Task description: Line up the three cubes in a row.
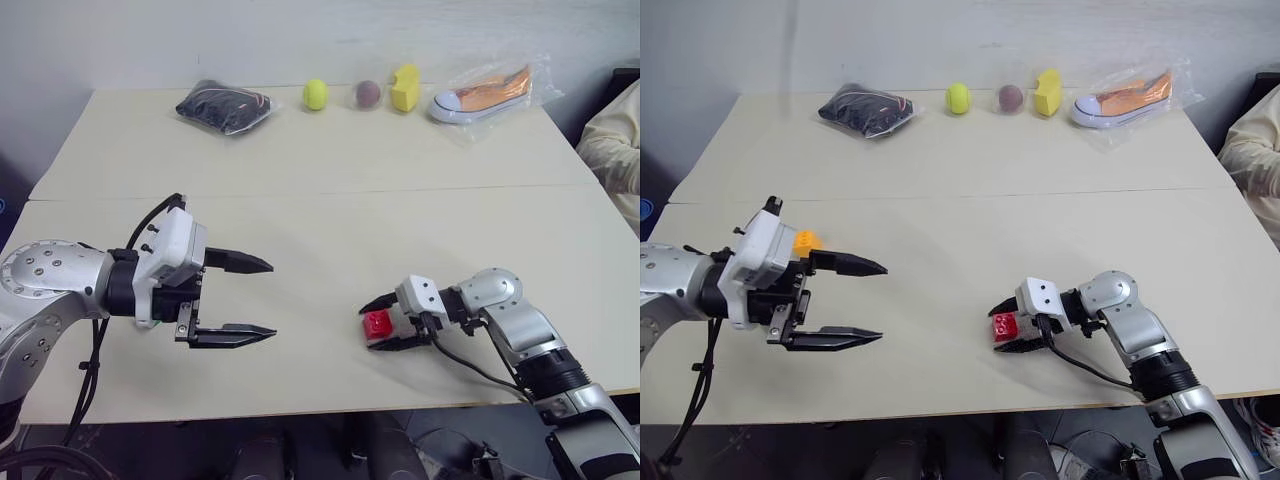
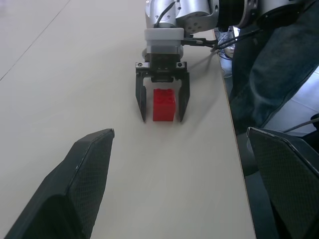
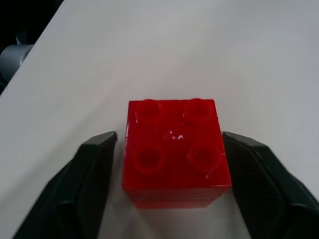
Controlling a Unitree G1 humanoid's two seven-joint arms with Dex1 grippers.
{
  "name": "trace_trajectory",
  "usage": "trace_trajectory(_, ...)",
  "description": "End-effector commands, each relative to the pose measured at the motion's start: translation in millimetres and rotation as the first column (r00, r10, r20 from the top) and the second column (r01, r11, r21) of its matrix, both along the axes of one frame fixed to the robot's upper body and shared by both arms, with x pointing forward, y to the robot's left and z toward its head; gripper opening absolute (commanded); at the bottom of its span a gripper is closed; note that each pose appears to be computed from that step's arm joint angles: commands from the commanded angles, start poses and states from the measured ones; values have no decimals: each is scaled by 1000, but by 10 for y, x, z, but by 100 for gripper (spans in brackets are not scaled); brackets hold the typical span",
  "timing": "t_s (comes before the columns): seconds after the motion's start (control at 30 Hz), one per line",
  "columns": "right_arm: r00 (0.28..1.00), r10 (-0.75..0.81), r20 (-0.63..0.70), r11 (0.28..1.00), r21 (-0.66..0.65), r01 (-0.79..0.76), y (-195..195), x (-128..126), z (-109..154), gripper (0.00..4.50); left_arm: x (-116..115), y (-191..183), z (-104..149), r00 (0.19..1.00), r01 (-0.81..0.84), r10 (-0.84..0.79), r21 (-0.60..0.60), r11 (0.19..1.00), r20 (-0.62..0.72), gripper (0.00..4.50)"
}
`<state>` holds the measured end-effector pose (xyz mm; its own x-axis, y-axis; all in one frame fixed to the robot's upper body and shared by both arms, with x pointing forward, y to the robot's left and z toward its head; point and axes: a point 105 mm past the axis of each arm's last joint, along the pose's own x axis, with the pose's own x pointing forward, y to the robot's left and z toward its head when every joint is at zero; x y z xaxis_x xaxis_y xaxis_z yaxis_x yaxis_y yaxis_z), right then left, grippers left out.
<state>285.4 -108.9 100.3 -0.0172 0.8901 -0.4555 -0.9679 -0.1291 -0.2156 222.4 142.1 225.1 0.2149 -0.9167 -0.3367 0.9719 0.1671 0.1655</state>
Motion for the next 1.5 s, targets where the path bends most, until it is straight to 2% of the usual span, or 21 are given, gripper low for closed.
trace_trajectory(0.03, 1000, 9, 12, 998, 64, -10, -43, -53, 293, 446, 6, 114, 58, 995, -95, 96, -28, 995, 33, 450)
trace_trajectory(0.13, 1000, -1, -25, 989, 146, 5, -84, -68, 633, 446, 13, 431, -37, 956, -290, 292, -45, 956, 26, 450)
trace_trajectory(0.2, 999, -9, -54, 982, 189, 19, -125, -64, 859, 446, -49, 738, -124, 892, -451, 452, -57, 891, 13, 450)
trace_trajectory(0.27, 997, -9, -76, 978, 209, 25, -151, -74, 982, 446, -123, 928, -181, 839, -543, 544, -55, 838, 7, 450)
trace_trajectory(0.33, 995, 9, -103, 976, 216, 13, -191, -108, 1093, 446, -240, 1190, -276, 757, -652, 653, -47, 756, 5, 450)
trace_trajectory(0.43, 990, 42, -131, 972, 234, -10, -224, -154, 1284, 446, -575, 1688, -489, 588, -809, 809, -17, 587, -25, 450)
trace_trajectory(0.53, 988, 66, -136, 973, 229, -33, -227, -181, 1353, 446, -754, 2002, -615, 514, -856, 858, 57, 513, -8, 450)
trace_trajectory(0.6, 988, 72, -137, 973, 228, -39, -222, -187, 1365, 446, -727, 2079, -621, 514, -856, 858, 75, 512, 4, 450)
trace_trajectory(0.77, 988, 69, -136, 971, 237, -35, -198, -229, 1357, 446, -327, 1952, -620, 622, -782, 783, 64, 620, 0, 450)
trace_trajectory(0.97, 989, 58, -135, 971, 239, -24, -196, -336, 1352, 446, 41, 1888, -845, 697, -709, 717, 146, 690, -1, 450)
trace_trajectory(1.17, 995, 21, -92, 964, 267, 5, -161, -339, 1400, 446, 268, 1846, -939, 724, -678, 690, 176, 714, -7, 450)
trace_trajectory(1.3, 997, 9, -82, 963, 270, 14, -155, -344, 1405, 446, 332, 1732, -982, 761, -636, 649, 170, 752, -23, 450)
trace_trajectory(1.43, 998, 6, -61, 966, 260, 10, -149, -359, 1383, 450, 298, 1680, -1076, 790, -593, 612, 193, 781, -49, 372)
trace_trajectory(1.5, 998, 5, -62, 965, 262, 12, -156, -359, 1394, 450, 297, 1681, -1075, 793, -589, 607, 194, 785, -46, 304)
